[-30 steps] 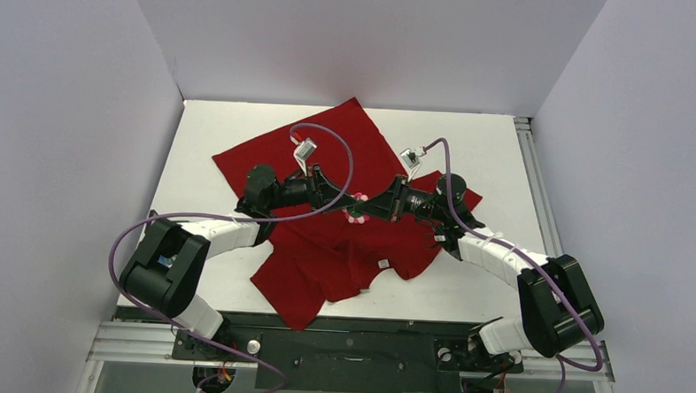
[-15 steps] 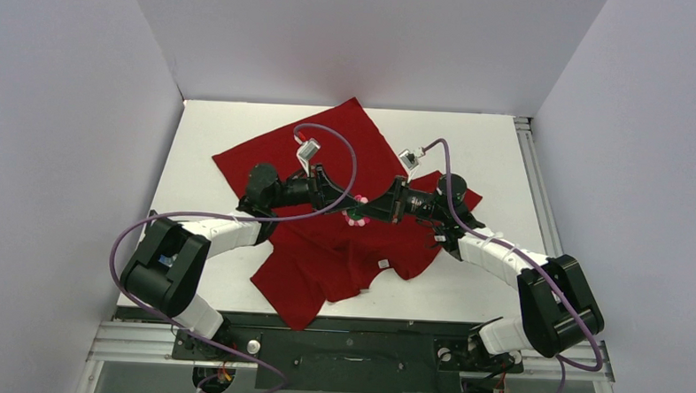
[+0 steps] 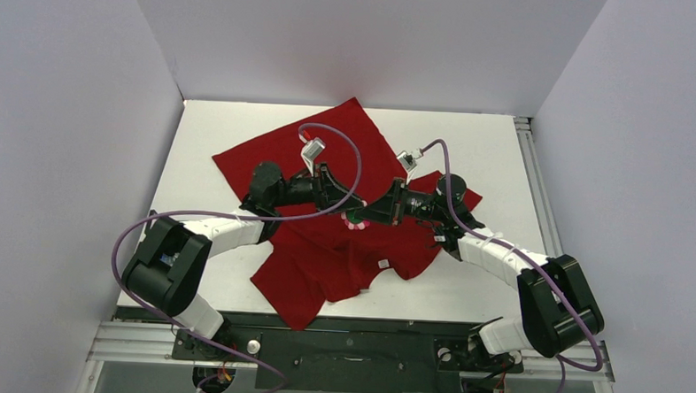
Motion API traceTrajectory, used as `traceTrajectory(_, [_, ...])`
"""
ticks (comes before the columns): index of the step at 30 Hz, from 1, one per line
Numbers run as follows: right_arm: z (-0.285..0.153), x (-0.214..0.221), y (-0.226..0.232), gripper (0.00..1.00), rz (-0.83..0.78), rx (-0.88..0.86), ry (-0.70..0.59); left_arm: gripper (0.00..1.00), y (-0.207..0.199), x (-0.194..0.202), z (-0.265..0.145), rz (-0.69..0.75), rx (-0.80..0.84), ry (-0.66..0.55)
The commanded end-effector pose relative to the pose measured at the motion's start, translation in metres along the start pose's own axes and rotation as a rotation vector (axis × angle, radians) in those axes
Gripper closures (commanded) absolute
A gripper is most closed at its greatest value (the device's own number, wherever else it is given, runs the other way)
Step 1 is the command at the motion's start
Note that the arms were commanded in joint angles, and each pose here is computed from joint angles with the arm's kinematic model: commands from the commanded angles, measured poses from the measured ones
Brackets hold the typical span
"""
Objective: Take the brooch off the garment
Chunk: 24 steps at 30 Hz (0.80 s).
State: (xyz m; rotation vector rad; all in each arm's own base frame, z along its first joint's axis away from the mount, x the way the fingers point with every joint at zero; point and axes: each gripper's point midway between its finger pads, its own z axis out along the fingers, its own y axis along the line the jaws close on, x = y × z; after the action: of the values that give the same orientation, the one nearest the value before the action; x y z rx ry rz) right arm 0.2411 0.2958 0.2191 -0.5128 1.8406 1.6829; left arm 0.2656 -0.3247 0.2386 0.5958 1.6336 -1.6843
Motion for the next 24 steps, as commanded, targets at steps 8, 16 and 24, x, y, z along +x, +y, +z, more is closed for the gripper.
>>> traceTrajectory(8, [0.000,-0.024,0.012,1.00,-0.134,-0.010,-0.071,0.46,-0.046,-0.011,0.000,0.053,0.177,0.030])
traceTrajectory(16, [0.000,-0.024,0.020,1.00,-0.145,-0.040,-0.066,0.54,-0.037,-0.039,-0.025,0.083,0.132,-0.037])
traceTrajectory(24, [0.001,-0.026,0.035,1.00,-0.149,-0.099,-0.074,0.62,-0.015,-0.018,-0.040,0.046,0.051,0.014])
